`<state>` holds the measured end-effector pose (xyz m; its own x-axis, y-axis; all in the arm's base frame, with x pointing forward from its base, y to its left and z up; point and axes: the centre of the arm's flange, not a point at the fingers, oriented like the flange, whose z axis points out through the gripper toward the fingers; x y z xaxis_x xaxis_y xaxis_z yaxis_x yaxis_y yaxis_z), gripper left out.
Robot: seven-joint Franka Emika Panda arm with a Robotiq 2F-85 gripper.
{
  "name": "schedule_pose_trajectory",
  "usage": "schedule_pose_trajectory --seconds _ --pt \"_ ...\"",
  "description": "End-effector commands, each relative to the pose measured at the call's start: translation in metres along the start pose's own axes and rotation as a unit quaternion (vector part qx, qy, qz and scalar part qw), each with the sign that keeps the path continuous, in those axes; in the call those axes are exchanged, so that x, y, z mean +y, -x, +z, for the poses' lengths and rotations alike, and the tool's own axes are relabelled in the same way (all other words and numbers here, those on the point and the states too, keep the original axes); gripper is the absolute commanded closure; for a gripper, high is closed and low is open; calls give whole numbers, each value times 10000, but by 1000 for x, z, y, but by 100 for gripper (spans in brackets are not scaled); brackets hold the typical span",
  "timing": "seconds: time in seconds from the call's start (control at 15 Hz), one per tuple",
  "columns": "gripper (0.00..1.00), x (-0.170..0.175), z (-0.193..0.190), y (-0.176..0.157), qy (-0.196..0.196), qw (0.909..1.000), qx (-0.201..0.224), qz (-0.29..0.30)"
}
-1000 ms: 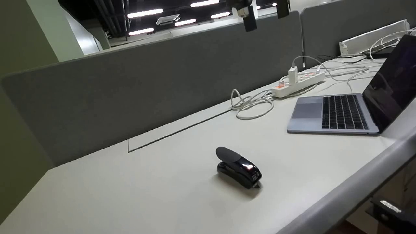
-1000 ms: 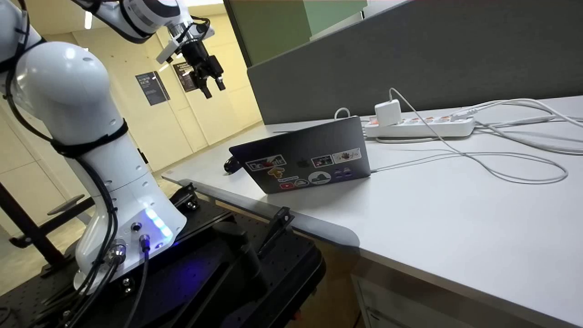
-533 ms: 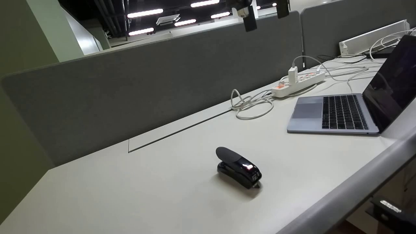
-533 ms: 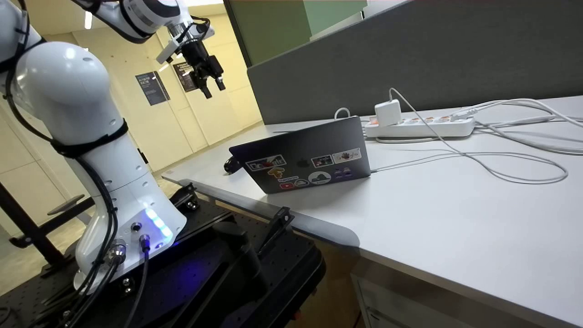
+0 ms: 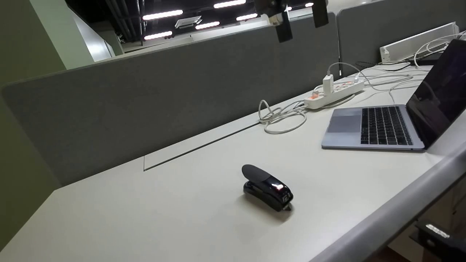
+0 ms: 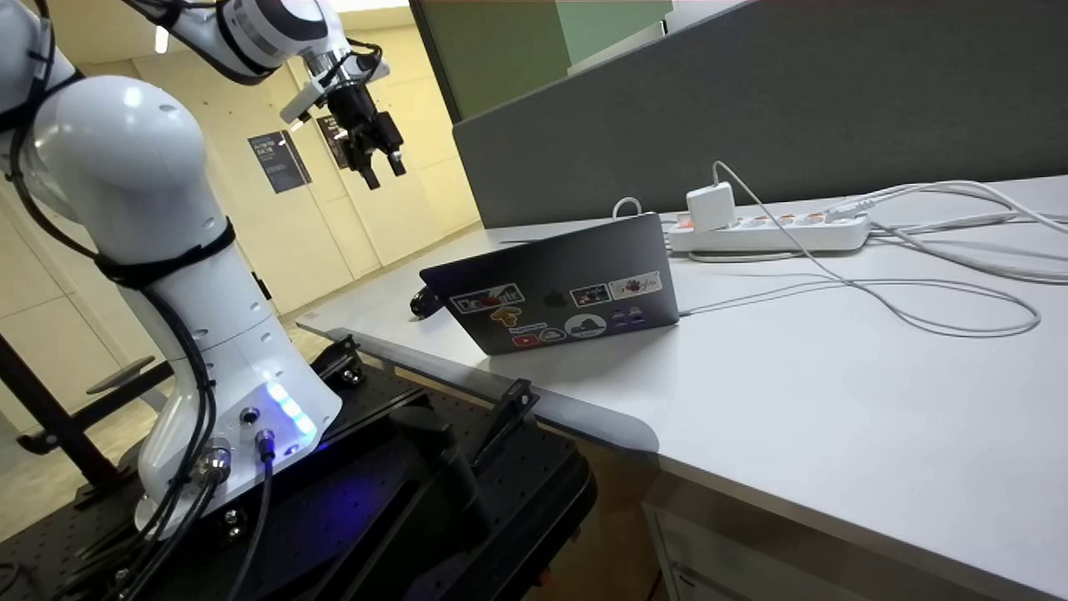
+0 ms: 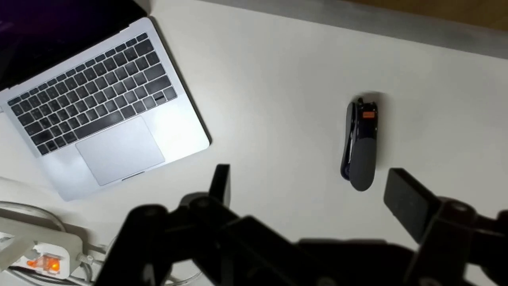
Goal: Close the laptop.
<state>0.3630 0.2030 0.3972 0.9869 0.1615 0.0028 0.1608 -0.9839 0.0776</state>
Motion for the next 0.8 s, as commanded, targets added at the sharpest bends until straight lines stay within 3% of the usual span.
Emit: schedule_pose_trajectory --seconds 0.0,0.33,0.53,0.73 --pt "0 4 10 34 -113 9994 -302 -99" --pt "0 38 30 76 149 9958 -880 226" --pt "0 82 36 98 451 9938 -882 498" --pt "0 131 32 111 704 9952 -599 307"
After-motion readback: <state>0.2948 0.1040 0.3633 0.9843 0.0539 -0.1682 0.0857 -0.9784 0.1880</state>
